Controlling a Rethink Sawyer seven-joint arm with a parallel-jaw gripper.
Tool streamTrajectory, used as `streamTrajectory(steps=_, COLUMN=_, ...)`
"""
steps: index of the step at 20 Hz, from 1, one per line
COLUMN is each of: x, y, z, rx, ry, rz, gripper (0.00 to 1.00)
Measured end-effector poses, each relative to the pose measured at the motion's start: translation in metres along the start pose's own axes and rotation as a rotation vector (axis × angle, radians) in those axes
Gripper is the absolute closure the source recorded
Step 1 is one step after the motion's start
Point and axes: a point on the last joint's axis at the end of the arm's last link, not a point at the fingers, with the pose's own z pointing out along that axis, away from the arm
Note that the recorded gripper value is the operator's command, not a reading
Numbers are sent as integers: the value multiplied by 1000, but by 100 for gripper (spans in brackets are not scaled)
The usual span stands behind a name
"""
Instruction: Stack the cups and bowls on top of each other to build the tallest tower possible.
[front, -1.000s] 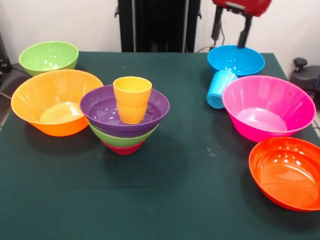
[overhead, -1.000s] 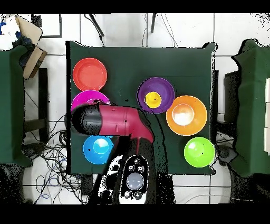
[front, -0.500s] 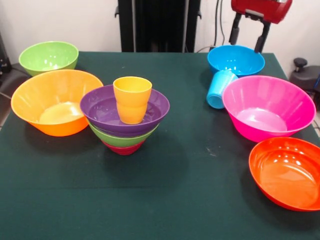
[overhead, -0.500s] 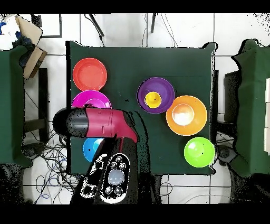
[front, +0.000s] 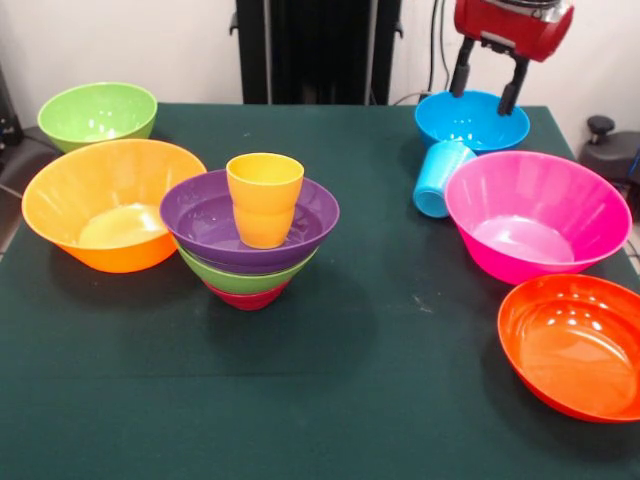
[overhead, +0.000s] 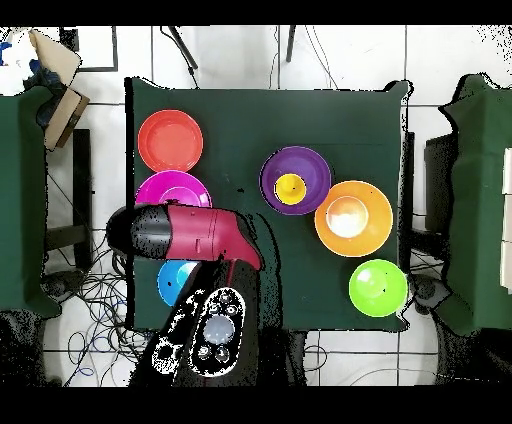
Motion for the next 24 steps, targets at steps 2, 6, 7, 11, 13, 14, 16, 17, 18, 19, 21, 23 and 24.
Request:
streamTrajectory(steps=2, x=-1, y=-1, z=3, rx=2, ry=1, rz=8, gripper=0)
streamTrajectory(steps=6, x=0, y=-2, z=10, rx=8, ry=-1, rz=23, gripper=0)
streamTrajectory(steps=7, x=1, y=-2, z=11, rx=10, ry=-2, rz=23, gripper=0)
streamTrajectory(steps=11, x=12, y=6, z=15, rx=12, ry=-2, rz=16, gripper=0)
streamTrajectory(steps=13, x=17, y=10, z=17, rx=10, ry=-1, rz=13, gripper=0)
streamTrajectory(steps=14, x=21, y=14, z=19, rx=8, ry=-1, rz=11, gripper=0)
streamTrajectory(steps=16, x=25, y=18, z=22, rx=5, ry=-3, rz=8, gripper=0)
streamTrajectory(steps=17, x=27, y=20, z=25, rx=2, ry=-4, rz=7, gripper=0)
streamTrajectory(steps=18, x=30, y=23, z=28, rx=-1, ry=-4, rz=8, gripper=0)
streamTrajectory(steps=19, x=33, y=26, z=30, rx=-3, ry=-4, rz=9, gripper=0)
streamTrajectory(steps=21, x=35, y=28, z=31, rx=-5, ry=-4, rz=9, gripper=0)
streamTrajectory(steps=23, x=37, y=30, z=35, rx=-5, ry=-4, rz=10, gripper=0)
streamTrajectory(steps=24, x=40, y=31, z=38, rx=-4, ry=-4, rz=9, gripper=0)
